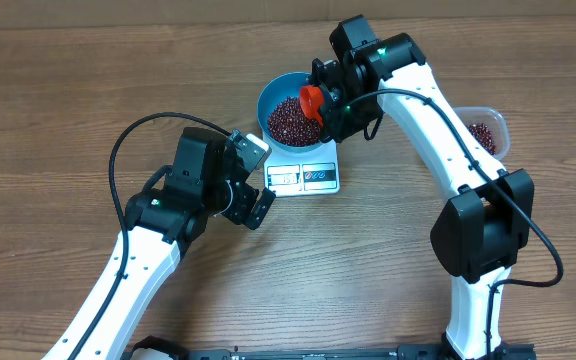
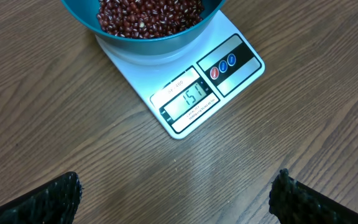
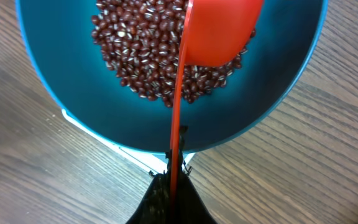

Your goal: Scoop item into bowl and weigh 150g on scale

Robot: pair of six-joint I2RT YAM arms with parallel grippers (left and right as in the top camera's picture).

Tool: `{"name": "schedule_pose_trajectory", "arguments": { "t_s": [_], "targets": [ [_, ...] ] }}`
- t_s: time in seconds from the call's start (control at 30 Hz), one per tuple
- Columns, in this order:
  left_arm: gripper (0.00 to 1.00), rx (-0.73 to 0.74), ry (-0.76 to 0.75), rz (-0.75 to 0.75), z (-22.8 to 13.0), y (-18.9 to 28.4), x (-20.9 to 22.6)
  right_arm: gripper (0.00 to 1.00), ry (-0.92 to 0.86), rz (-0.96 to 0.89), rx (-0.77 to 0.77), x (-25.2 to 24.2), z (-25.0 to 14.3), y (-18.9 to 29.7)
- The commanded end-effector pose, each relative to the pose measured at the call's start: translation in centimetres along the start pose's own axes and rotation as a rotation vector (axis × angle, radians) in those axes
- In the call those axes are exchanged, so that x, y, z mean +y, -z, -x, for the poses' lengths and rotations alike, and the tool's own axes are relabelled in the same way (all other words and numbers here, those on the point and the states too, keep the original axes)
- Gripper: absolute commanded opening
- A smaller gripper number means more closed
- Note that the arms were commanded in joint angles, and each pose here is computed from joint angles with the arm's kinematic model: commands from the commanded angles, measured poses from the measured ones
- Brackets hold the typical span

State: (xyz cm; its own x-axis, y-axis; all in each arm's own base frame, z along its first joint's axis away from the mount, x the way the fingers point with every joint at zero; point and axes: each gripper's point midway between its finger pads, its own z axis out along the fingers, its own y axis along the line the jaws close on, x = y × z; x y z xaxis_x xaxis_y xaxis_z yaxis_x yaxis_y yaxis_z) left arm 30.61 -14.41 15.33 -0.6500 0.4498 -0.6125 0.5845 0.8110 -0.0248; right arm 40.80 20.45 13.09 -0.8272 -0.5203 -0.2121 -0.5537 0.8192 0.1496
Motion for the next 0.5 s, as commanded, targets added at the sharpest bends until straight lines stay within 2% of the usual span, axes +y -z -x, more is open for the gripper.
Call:
{"name": "schedule_pose_trajectory", "arguments": {
  "t_s": [0.0, 0.47],
  "targets": [
    [1.00, 0.008, 0.015, 0.007, -0.2, -0.2, 0.2, 0.04, -0.002, -0.036, 0.028, -0.7, -0.2, -1.2],
    [1.00, 0.008, 0.015, 0.007, -0.2, -0.2, 0.2, 0.04, 0.028, -0.056, 0.001, -0.1, 0.7, -1.5]
  ]
}}
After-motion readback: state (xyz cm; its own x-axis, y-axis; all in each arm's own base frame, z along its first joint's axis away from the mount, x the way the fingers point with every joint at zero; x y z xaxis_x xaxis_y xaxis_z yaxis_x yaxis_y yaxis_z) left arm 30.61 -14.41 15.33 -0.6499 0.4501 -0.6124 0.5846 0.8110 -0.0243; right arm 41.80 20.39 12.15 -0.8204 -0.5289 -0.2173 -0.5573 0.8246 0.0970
